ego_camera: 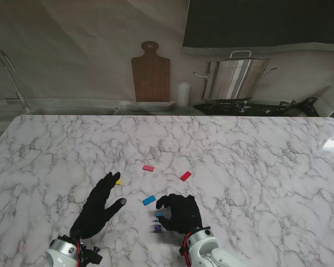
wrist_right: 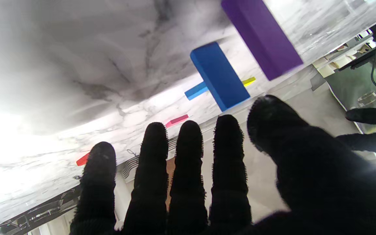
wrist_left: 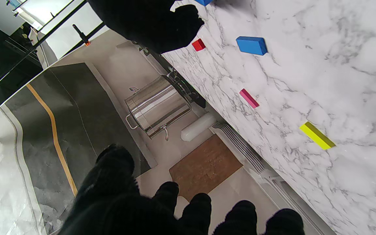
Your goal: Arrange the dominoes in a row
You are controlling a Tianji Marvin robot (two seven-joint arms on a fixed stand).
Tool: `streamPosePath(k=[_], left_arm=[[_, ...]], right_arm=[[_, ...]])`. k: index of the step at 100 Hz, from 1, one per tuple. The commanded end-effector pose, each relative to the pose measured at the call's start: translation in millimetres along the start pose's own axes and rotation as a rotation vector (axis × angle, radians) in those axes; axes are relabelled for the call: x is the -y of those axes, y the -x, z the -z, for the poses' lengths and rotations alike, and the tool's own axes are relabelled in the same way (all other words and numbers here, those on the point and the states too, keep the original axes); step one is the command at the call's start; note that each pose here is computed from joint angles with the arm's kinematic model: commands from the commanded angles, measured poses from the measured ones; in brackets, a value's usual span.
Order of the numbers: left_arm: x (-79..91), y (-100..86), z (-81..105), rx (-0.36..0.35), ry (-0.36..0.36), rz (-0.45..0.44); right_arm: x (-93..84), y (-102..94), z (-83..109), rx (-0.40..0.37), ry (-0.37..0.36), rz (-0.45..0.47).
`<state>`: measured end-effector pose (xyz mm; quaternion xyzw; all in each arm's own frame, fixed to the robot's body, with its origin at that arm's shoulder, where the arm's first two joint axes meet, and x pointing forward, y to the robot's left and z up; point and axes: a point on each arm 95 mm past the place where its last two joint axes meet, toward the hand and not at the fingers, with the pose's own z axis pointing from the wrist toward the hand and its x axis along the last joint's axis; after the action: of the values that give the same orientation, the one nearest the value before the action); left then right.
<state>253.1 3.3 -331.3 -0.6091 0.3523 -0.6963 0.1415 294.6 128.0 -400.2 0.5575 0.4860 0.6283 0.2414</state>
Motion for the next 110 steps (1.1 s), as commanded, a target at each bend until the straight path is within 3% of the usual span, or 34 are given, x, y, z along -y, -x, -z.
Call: streamPosePath(k=[1,54,110], left_arm=[[-2.8,-0.1,0.6,0.005,0.016,0.001],[-1.3,-4.0,4.7,-0.005,0.010,0.003],[-2.3,-4.6,3.4,-0.004,0.015,0.004]], right_arm=[[-3.1,-3.7,2.7,-0.009,0.008,-0.009],[-55.0,0.9,0.7,-0.018,0.136,0.014],[-102.5,40.1,-29.3,0.058,0.127,0.094]])
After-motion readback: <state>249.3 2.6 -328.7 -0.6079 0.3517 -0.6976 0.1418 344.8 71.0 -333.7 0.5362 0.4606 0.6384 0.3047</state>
